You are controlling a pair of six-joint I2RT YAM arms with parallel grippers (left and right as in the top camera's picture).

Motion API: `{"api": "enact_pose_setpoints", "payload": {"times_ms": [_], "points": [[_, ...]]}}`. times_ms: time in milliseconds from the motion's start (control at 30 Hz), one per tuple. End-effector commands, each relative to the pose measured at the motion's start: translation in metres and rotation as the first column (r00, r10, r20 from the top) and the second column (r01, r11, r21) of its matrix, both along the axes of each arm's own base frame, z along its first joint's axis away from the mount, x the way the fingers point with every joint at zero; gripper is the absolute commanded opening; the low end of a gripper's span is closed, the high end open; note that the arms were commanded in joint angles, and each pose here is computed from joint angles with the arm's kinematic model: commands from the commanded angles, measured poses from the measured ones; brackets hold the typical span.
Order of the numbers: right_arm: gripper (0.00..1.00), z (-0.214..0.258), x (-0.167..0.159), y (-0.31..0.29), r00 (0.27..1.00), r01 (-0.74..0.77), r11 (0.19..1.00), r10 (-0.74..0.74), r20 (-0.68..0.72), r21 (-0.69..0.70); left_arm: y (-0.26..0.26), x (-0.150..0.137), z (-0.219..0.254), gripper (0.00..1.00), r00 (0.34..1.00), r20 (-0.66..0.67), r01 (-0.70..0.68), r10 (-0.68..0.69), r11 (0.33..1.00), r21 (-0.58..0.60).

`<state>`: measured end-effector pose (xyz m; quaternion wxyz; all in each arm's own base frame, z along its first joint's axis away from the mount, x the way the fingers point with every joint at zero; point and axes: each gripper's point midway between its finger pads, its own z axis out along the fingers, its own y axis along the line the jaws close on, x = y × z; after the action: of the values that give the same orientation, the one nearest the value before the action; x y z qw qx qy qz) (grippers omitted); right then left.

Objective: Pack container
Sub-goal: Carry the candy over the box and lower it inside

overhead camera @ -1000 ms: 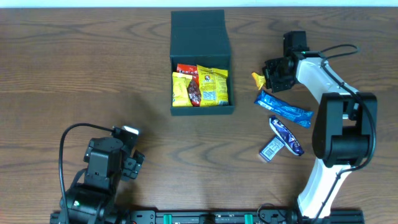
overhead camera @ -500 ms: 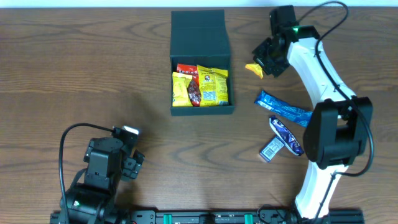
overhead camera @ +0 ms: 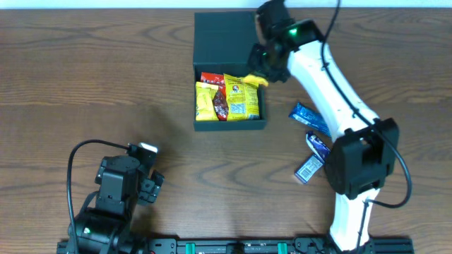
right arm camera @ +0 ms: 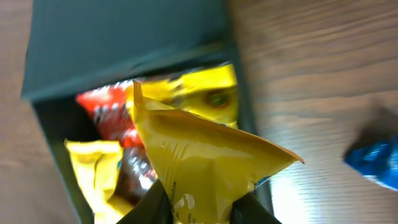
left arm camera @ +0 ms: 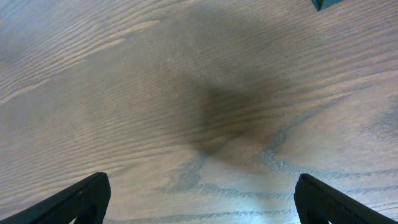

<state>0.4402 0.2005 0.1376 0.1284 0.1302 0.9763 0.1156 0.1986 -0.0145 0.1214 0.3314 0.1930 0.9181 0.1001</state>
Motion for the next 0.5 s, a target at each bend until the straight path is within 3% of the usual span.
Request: {"api": "enact_pose_setpoints", "payload": {"times_ms": [0,133,467], "points": [[0.22,0.0,-0.007,0.024,0.992,-0.12,0.992,0.121,0.026,-0.045,0.004,0.0,0.001,0.95,1.0,0.004,-0.007,0.007,1.0,0.017],[0.23,-0.001,-0.017,0.036,0.977,-0.198,0.969,0.207,0.046,-0.145,0.004,0.0,0.001,0.95,1.0,0.004,-0.007,0.007,1.0,0.017],[0.21,-0.01,-0.03,0.05,0.901,-0.416,0.876,0.434,0.019,-0.245,0.004,0.0,0.001,0.95,1.0,0.004,-0.007,0.007,1.0,0.017]]}}
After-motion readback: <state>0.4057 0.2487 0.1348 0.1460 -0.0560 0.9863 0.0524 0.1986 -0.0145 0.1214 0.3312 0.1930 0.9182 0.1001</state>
